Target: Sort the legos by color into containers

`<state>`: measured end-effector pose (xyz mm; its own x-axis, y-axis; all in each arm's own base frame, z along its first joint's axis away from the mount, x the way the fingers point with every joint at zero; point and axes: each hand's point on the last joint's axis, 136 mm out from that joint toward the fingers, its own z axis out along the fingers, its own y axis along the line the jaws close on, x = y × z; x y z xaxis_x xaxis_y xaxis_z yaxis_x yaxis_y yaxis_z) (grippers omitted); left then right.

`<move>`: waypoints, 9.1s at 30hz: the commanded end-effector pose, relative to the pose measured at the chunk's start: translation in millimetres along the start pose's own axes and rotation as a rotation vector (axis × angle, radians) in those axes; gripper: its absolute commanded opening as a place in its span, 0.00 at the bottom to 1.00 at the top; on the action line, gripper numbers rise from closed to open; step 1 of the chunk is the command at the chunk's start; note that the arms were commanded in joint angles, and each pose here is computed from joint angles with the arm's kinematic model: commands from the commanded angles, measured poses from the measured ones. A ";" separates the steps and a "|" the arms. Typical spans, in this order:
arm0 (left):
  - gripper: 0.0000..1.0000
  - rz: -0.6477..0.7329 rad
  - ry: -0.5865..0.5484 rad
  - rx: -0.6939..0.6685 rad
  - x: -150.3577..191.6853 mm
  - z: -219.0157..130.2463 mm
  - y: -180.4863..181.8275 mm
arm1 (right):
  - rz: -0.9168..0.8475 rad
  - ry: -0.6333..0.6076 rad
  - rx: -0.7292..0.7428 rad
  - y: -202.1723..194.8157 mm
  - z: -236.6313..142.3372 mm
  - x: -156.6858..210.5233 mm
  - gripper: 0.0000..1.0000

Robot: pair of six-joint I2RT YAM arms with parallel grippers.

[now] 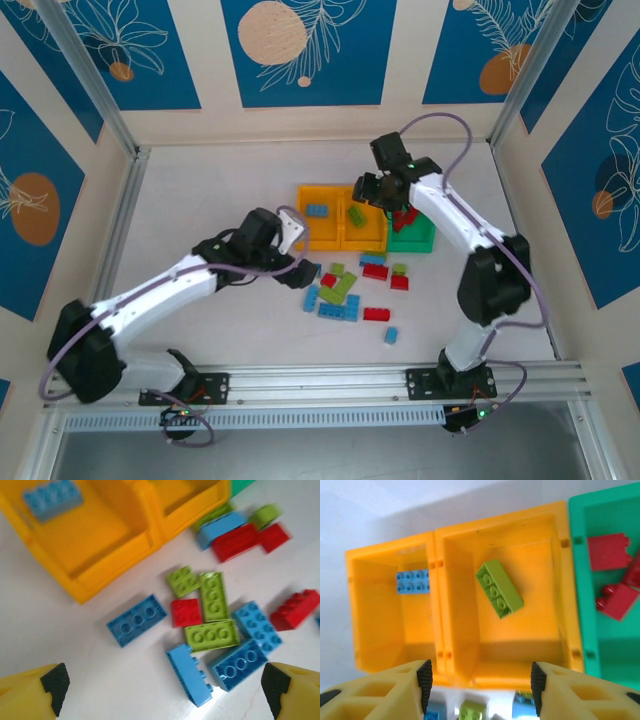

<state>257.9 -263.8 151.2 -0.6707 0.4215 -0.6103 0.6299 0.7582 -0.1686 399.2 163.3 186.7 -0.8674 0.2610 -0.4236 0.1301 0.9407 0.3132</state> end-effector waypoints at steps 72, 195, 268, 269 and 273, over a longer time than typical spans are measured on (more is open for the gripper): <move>0.88 -0.221 -0.152 -0.278 -178.6 24.9 61.6 | 0.083 0.059 -0.101 -13.6 -87.5 73.0 0.72; 0.69 -0.206 0.595 0.041 74.1 69.3 -35.6 | 0.316 -0.042 0.075 -99.5 -77.2 1.6 0.66; 0.98 0.468 -0.450 0.139 -65.9 -150.9 -33.6 | 0.261 0.427 0.314 -138.6 60.1 148.8 0.54; 1.00 0.483 -0.448 0.137 -63.8 -151.2 -33.6 | 0.263 0.424 0.317 -139.3 58.7 148.8 0.51; 1.00 0.585 -0.437 0.170 -55.6 -151.4 -41.7 | 0.262 0.391 0.301 -134.5 45.9 141.9 0.35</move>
<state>220.8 -235.5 305.3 -0.1387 0.4441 -0.8852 0.8743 0.4748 0.1013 278.1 83.6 32.7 -0.8935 0.4475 0.0374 0.4490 0.8911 0.0662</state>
